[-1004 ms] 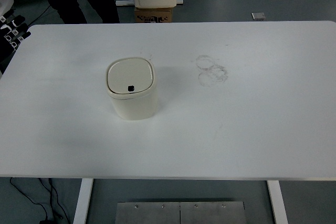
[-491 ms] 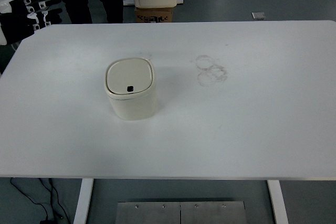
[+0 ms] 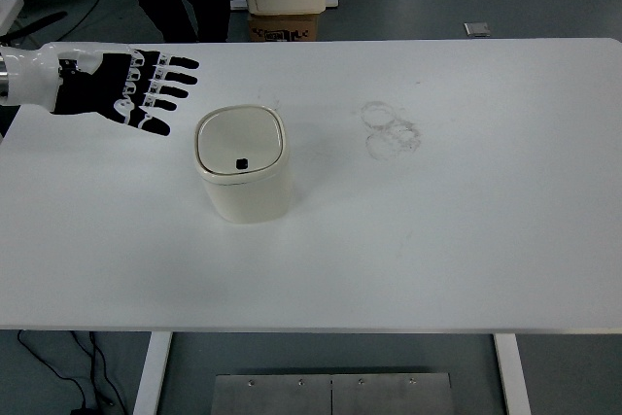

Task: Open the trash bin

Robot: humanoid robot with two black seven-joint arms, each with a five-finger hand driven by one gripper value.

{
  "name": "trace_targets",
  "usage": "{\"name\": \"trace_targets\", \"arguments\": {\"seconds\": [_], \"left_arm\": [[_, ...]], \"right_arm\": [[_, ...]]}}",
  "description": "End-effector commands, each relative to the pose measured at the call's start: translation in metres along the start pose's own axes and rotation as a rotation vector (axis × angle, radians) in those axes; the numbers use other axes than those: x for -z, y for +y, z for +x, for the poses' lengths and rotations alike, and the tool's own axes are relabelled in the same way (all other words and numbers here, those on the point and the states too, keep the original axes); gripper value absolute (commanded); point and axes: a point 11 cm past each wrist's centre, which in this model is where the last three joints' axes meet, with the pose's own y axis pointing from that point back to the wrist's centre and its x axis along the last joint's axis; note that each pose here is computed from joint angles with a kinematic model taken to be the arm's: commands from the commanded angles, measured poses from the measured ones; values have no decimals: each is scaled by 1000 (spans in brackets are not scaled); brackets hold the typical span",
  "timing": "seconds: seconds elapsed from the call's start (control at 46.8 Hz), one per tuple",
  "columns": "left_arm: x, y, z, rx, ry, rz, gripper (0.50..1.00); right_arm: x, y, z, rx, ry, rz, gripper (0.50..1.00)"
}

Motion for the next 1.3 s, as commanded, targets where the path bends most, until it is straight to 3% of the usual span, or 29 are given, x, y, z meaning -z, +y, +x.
{"name": "trace_targets", "arguments": {"seconds": [0.0, 0.107, 0.406, 0.62, 1.282], "left_arm": [[2, -3, -7, 45, -57, 81, 1000], [1, -5, -11, 75, -132, 152, 1000], [-42, -30, -30, 124, -301, 152, 1000], [-41, -51, -46, 176, -349, 235, 1000], [-33, -63, -56, 210, -363, 284, 1000]], "right_arm": [[0, 0, 0, 0, -1, 0, 991], [0, 0, 0, 0, 0, 0, 991], [0, 0, 0, 0, 0, 0, 991], [0, 0, 0, 0, 0, 0, 991], [0, 0, 0, 0, -1, 0, 991]]}}
